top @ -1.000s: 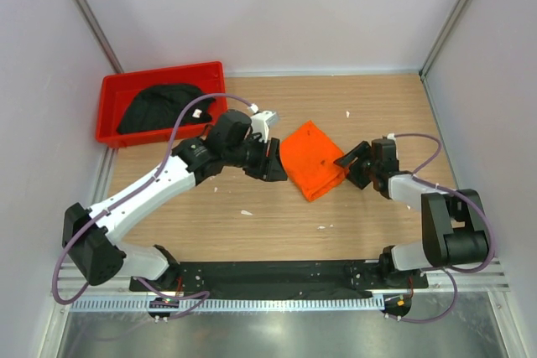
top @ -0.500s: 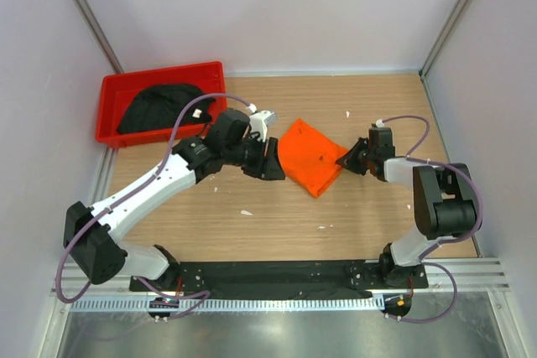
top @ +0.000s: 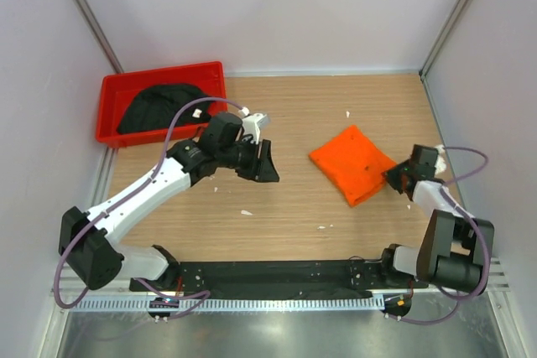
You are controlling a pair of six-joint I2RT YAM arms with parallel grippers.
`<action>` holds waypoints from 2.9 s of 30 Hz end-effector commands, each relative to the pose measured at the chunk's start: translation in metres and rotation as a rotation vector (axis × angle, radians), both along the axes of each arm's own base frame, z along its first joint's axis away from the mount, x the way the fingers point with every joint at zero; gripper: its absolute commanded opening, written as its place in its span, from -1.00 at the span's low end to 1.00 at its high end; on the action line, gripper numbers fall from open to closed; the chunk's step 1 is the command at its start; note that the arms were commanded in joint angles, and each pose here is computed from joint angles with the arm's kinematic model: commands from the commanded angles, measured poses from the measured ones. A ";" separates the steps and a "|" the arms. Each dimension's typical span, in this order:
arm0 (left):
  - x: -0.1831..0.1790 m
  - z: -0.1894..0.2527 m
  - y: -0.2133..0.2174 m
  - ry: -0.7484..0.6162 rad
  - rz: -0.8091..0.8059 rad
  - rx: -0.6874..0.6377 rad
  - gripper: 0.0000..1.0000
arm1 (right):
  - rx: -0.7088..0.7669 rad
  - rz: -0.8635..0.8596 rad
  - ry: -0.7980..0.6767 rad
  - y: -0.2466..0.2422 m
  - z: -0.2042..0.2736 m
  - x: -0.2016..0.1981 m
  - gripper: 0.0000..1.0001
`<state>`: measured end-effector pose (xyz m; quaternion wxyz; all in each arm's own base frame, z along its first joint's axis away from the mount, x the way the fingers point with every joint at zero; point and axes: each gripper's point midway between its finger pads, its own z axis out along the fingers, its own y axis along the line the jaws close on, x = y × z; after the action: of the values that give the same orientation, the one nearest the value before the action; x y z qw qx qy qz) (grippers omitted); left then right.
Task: Fold and stack the t-shirts
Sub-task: Neatly place the folded tshirt to the corner
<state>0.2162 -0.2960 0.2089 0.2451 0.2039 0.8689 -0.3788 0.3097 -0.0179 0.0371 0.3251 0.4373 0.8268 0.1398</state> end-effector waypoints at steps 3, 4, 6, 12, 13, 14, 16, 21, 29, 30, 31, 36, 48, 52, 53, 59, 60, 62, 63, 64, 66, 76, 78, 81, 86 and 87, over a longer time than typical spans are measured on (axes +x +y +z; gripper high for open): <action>-0.006 0.019 0.000 -0.037 -0.031 -0.082 -0.05 | -0.095 -0.367 0.092 -0.091 -0.002 -0.048 -0.97; -0.007 0.017 0.000 -0.035 -0.030 -0.089 -0.05 | -0.107 -0.379 0.137 -0.097 -0.005 -0.058 -0.98; -0.009 0.018 0.001 -0.030 -0.030 -0.100 -0.04 | -0.145 -0.442 0.178 -0.116 -0.002 -0.070 -0.97; -0.013 0.023 0.003 -0.034 -0.035 -0.137 -0.05 | -0.249 -0.466 0.333 -0.145 0.013 -0.110 -0.98; -0.014 0.023 0.003 -0.037 -0.036 -0.143 -0.04 | -0.264 -0.449 0.370 -0.148 0.015 -0.114 -0.98; -0.014 0.024 0.004 -0.039 -0.036 -0.146 -0.04 | -0.305 -0.403 0.397 -0.154 0.023 -0.114 -0.97; -0.014 0.025 0.004 -0.041 -0.038 -0.159 -0.04 | -0.303 -0.392 0.444 -0.154 0.024 -0.120 -0.97; -0.013 0.028 0.003 -0.038 -0.041 -0.187 -0.04 | -0.253 -0.289 0.576 -0.150 0.024 -0.126 -0.98; -0.013 0.031 0.004 -0.017 -0.041 -0.241 -0.04 | -0.220 -0.387 0.663 -0.154 0.050 -0.158 -0.97; -0.013 0.029 0.005 -0.015 -0.041 -0.242 -0.04 | -0.221 -0.391 0.671 -0.155 0.053 -0.161 -0.97; -0.014 0.031 0.005 -0.017 -0.043 -0.247 -0.04 | -0.222 -0.395 0.675 -0.157 0.055 -0.163 -0.98; -0.015 0.035 0.006 -0.019 -0.051 -0.267 -0.04 | -0.239 -0.400 0.677 -0.161 0.068 -0.162 -0.97; -0.013 0.034 0.007 0.005 -0.049 -0.282 -0.04 | -0.289 -0.465 0.759 -0.170 0.082 -0.178 -0.97; -0.013 0.032 0.007 0.014 -0.052 -0.283 -0.03 | -0.290 -0.474 0.774 -0.169 0.081 -0.182 -0.97; -0.013 0.032 0.007 0.016 -0.053 -0.283 -0.03 | -0.290 -0.476 0.776 -0.169 0.081 -0.182 -0.97; -0.012 0.030 0.007 0.025 -0.054 -0.286 -0.04 | -0.294 -0.499 0.786 -0.170 0.078 -0.186 -0.95; -0.013 0.030 0.007 0.027 -0.055 -0.286 -0.03 | -0.296 -0.506 0.790 -0.171 0.078 -0.187 -0.74; -0.013 0.028 0.007 0.030 -0.054 -0.285 -0.03 | -0.314 -0.532 0.801 -0.174 0.083 -0.190 -0.29; -0.014 0.029 0.007 0.033 -0.057 -0.287 -0.04 | -0.323 -0.540 0.794 -0.174 0.088 -0.192 0.08; -0.014 0.029 0.007 0.032 -0.059 -0.288 -0.03 | -0.334 -0.539 0.778 -0.176 0.096 -0.190 0.24; -0.014 0.030 0.008 0.029 -0.058 -0.290 -0.04 | -0.349 -0.549 0.689 -0.177 0.115 -0.182 0.30; -0.018 0.023 0.008 0.064 -0.053 -0.291 -0.04 | -0.250 -0.480 0.554 -0.144 0.111 -0.159 -0.48; -0.018 0.023 0.009 0.064 -0.049 -0.291 -0.04 | -0.208 -0.478 0.549 -0.136 0.099 -0.156 -0.75; -0.019 0.024 0.010 0.061 -0.035 -0.293 -0.03 | -0.148 -0.433 0.467 -0.122 0.094 -0.139 -0.86; -0.018 0.021 0.017 0.054 0.001 -0.266 -0.03 | -0.154 -0.139 0.299 -0.053 0.106 -0.069 -0.86; -0.017 0.019 0.019 0.053 0.015 -0.256 -0.03 | -0.154 -0.091 0.266 -0.039 0.112 -0.058 -0.85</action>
<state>0.1968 -0.2824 0.2185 0.2270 0.1604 0.8250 -0.4920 0.2051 -0.0919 0.1237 0.1840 0.5026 0.8419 -0.0697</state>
